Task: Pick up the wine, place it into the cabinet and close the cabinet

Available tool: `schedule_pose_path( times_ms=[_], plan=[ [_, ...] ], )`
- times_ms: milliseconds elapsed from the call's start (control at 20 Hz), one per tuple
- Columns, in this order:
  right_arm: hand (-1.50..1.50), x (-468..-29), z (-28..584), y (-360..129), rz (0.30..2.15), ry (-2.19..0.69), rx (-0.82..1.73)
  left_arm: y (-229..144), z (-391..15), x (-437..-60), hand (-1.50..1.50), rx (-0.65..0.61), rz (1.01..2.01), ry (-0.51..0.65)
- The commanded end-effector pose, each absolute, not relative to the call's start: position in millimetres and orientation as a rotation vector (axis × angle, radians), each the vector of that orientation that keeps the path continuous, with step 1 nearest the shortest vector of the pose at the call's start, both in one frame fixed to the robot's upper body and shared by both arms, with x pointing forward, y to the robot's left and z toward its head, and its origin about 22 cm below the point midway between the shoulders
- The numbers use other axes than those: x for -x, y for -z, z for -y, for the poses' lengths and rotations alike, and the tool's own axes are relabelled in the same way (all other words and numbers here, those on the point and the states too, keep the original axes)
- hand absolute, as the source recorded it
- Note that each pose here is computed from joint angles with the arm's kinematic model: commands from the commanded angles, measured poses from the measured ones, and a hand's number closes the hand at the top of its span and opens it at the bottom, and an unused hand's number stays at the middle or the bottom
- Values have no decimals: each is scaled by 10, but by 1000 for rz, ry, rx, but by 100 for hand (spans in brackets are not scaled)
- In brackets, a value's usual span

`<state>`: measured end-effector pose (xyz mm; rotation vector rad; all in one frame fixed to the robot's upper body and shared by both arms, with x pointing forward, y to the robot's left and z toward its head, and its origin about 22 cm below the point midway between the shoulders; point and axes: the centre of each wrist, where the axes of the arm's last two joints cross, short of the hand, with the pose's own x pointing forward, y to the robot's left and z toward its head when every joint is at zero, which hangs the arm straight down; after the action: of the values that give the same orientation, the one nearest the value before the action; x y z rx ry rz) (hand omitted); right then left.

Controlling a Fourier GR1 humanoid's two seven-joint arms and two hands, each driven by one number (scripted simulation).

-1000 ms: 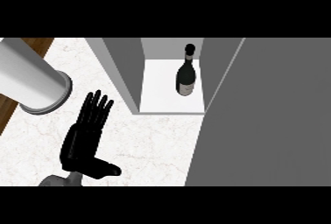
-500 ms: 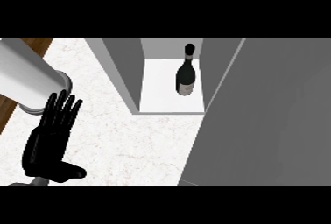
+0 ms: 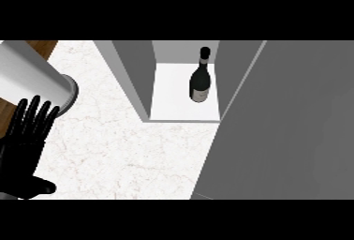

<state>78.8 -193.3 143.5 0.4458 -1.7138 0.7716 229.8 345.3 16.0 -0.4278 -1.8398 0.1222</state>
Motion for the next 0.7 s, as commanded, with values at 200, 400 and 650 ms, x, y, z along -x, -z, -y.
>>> schedule_pose_path(
  times_ms=[200,400,650],
  plan=[
    [150,-649,1741,-1834,1793,-681,-676,-226,-3578,-2330,-150,452,1834,-108],
    [150,-797,1671,-1761,1811,-671,-673,-377,-3601,-2401,-150,484,1855,-98],
    [150,-954,1567,-1740,1818,-732,-672,-388,-3796,-2445,-150,476,1857,-84]
  ],
)
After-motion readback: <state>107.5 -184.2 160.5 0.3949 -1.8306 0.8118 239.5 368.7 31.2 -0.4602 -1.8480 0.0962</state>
